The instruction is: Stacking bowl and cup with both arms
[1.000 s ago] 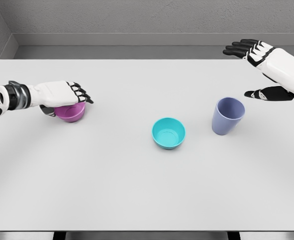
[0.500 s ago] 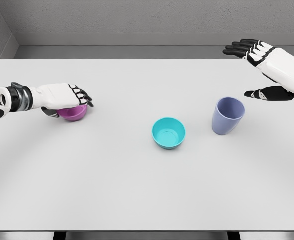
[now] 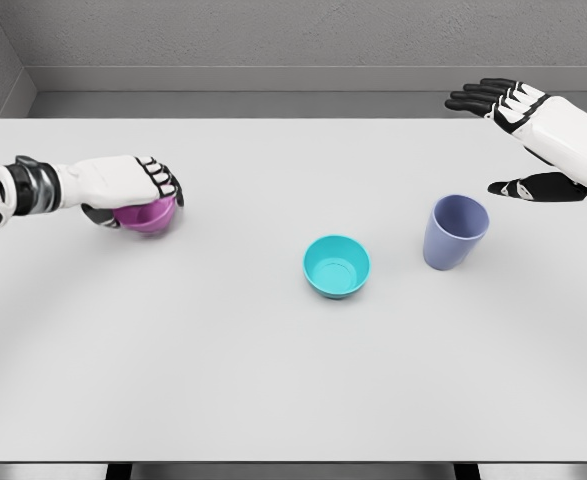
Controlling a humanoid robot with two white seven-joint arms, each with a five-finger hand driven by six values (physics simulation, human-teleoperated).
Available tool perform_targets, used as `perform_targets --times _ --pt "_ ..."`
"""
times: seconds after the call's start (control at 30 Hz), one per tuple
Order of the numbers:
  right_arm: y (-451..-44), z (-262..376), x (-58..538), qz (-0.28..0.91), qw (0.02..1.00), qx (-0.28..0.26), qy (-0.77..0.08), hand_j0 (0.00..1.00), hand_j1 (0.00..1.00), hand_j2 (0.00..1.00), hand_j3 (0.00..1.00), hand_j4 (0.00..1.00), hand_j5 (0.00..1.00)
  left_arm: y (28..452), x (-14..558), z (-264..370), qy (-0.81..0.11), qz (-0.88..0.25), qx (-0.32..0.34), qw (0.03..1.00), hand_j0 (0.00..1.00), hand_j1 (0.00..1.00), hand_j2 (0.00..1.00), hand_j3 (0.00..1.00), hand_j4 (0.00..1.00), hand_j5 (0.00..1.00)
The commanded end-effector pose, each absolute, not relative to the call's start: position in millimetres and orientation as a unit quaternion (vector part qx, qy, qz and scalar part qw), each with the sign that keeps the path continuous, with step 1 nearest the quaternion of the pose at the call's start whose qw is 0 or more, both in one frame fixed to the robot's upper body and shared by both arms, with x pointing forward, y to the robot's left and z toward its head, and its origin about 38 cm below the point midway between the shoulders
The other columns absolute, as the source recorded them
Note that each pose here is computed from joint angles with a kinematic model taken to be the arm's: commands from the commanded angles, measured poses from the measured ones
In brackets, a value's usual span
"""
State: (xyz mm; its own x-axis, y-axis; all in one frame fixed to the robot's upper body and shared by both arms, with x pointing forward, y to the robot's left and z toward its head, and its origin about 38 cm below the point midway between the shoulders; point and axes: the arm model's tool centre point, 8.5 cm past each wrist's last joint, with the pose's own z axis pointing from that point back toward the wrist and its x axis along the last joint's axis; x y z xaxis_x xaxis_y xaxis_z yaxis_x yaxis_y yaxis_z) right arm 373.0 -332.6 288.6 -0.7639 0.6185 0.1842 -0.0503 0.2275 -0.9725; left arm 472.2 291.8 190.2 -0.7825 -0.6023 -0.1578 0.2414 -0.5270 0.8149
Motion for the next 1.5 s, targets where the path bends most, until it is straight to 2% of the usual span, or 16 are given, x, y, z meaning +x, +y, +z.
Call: perform_targets --times 0.0,0.2,0.47,0.83,1.03,1.47 --pt "-333.1 289.7 373.0 0.589 0.284 -0.194 -0.732 1.0 1.0 1.0 1.0 1.0 1.0 291.5 473.1 196.4 -0.438 -0.835 0.211 0.257 0.4 0.4 0.4 0.4 0.4 0.4" --pt "-333.5 291.2 373.4 0.588 0.283 -0.196 -0.732 1.0 1.0 1.0 1.0 1.0 1.0 258.4 474.3 224.5 -0.514 -0.8 0.197 0.238 0.4 0.4 0.4 0.4 0.4 0.4" --pt "-334.1 291.9 373.4 0.588 0.283 -0.197 -0.732 1.0 1.0 1.0 1.0 1.0 1.0 190.6 463.7 243.9 -0.577 -0.78 0.168 0.175 0.4 0.4 0.4 0.4 0.4 0.4" --pt "-334.1 291.3 373.2 0.588 0.284 -0.197 -0.732 1.0 1.0 1.0 1.0 1.0 1.0 98.8 435.3 227.2 -0.557 -0.821 0.108 0.071 0.4 0.4 0.4 0.4 0.4 0.4" --pt "-334.1 291.3 373.2 0.588 0.284 -0.197 -0.732 1.0 1.0 1.0 1.0 1.0 1.0 76.9 425.2 215.0 -0.546 -0.832 0.083 0.05 0.4 0.4 0.4 0.4 0.4 0.4" --pt "-334.1 291.9 373.4 0.588 0.283 -0.197 -0.732 1.0 1.0 1.0 1.0 1.0 1.0 69.3 423.1 204.5 -0.534 -0.841 0.073 0.046 0.43 0.43 0.43 0.43 0.43 0.43"
